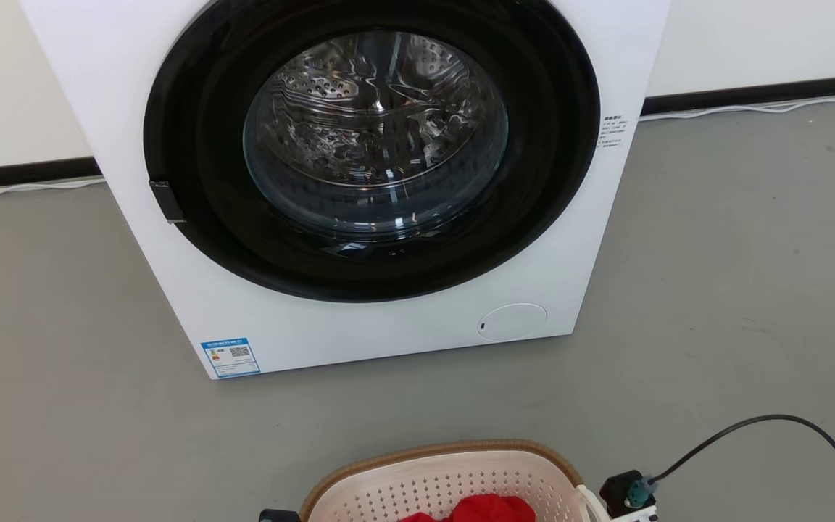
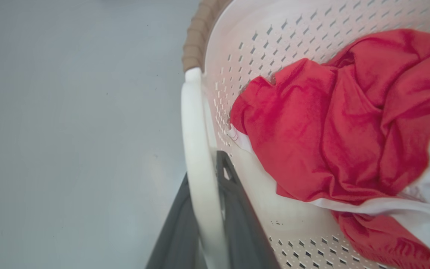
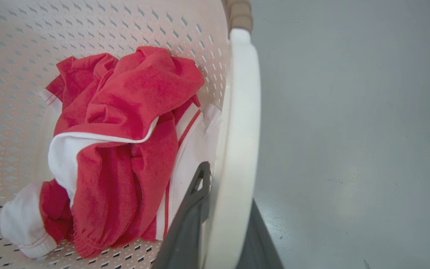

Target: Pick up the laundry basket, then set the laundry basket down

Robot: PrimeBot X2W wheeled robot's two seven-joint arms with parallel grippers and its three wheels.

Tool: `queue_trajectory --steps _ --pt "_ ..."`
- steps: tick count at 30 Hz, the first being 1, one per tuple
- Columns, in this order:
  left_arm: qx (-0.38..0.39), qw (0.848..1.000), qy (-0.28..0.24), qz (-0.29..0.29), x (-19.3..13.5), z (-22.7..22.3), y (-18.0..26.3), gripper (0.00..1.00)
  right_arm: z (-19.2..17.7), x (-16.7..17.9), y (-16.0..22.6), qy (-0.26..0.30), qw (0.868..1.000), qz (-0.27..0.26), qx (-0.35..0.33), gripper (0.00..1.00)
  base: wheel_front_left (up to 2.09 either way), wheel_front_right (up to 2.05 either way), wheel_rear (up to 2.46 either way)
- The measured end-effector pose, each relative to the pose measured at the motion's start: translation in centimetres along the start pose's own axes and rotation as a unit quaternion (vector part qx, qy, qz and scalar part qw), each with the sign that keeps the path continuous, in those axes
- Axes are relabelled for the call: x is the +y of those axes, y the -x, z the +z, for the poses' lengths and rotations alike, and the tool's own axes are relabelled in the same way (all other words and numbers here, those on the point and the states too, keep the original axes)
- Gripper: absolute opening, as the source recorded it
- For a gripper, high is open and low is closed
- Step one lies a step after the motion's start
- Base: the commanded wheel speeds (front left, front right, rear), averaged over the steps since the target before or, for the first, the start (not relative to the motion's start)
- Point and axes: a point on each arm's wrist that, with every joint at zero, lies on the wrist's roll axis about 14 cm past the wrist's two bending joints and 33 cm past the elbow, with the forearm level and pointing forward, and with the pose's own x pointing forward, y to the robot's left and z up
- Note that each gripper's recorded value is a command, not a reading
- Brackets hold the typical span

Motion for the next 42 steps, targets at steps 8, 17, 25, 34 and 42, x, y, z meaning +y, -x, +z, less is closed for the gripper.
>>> queue_trajectory --steps 8,17,25,34,42 --pt "0.001 1.000 0.007 0.001 0.0 0.1 -0.2 0.00 0.0 0.0 -0.2 -0.003 1.000 0.000 -0.001 0.00 0.00 0.00 0.00" --pt "-0.008 1.000 0.005 0.004 0.4 1.8 -1.4 0.00 1.3 -0.5 -1.0 -0.009 1.000 0.000 -0.010 0.00 0.00 0.00 0.00" --pt "-0.043 0.999 0.013 0.011 1.7 6.3 -4.3 0.00 6.1 -2.0 -3.0 -0.012 0.999 -0.004 -0.052 0.00 0.00 0.00 0.00" --pt "-0.077 0.996 0.036 0.018 3.3 10.3 -8.7 0.00 11.3 -4.2 -6.7 0.000 0.995 -0.014 -0.101 0.00 0.00 0.00 0.00" --pt "-0.074 0.996 0.053 0.020 4.2 11.5 -12.9 0.00 11.9 -5.7 -10.8 0.012 0.995 -0.020 -0.094 0.00 0.00 0.00 0.00"
